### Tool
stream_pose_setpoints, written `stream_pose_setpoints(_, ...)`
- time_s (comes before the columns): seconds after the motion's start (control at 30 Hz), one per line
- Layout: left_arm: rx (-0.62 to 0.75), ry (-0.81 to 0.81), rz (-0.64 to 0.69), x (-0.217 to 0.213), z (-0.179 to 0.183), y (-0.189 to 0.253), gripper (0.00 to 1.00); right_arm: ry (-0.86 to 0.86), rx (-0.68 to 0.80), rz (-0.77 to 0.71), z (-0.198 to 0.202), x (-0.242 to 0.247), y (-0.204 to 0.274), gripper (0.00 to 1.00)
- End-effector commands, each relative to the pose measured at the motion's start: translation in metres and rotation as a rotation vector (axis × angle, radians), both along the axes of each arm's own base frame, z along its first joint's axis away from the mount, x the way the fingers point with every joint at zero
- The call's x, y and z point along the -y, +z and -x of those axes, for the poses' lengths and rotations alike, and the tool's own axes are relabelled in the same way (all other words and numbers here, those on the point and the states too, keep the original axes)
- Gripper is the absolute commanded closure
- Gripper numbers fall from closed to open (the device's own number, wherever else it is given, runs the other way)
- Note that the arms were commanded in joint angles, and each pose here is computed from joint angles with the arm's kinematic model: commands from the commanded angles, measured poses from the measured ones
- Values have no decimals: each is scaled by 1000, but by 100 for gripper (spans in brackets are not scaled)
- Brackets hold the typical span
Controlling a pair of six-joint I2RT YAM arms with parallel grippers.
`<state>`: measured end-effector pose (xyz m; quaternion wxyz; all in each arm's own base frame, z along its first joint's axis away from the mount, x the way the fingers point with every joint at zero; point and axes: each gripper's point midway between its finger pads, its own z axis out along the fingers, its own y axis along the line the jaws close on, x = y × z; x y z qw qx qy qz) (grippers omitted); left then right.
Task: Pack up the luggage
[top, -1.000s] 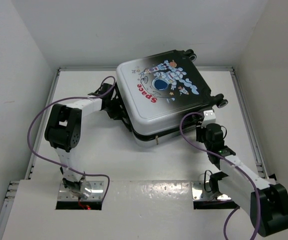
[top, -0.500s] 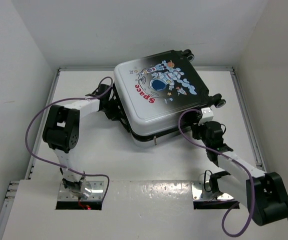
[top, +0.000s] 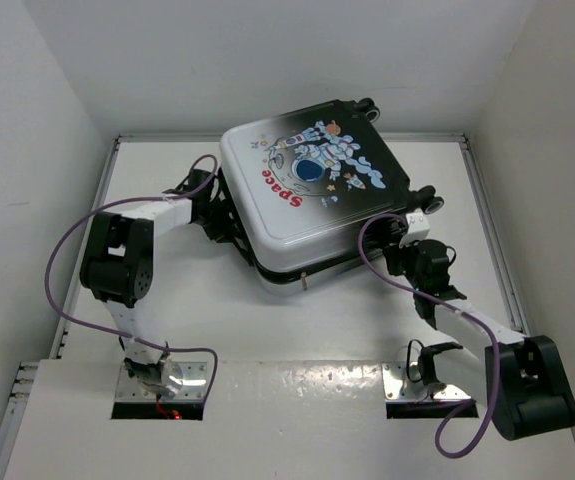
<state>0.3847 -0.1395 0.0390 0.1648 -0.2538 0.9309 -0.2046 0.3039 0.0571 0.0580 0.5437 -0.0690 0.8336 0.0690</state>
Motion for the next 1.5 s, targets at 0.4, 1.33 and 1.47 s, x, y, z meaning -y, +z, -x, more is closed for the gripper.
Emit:
stream_pose_setpoints(0.4,40,291,-167,-121,-27,19,100,-97,89,-76,-27,24,52,100)
stream_pose_setpoints(1.33,50,303,-227,-190,-24,20,100,-377,-16,-485,-58,68,54,100)
stream_pose_setpoints(1.47,43,284,-214,-187,-25,15,100,-375,-15,-519,-66,66,52,100)
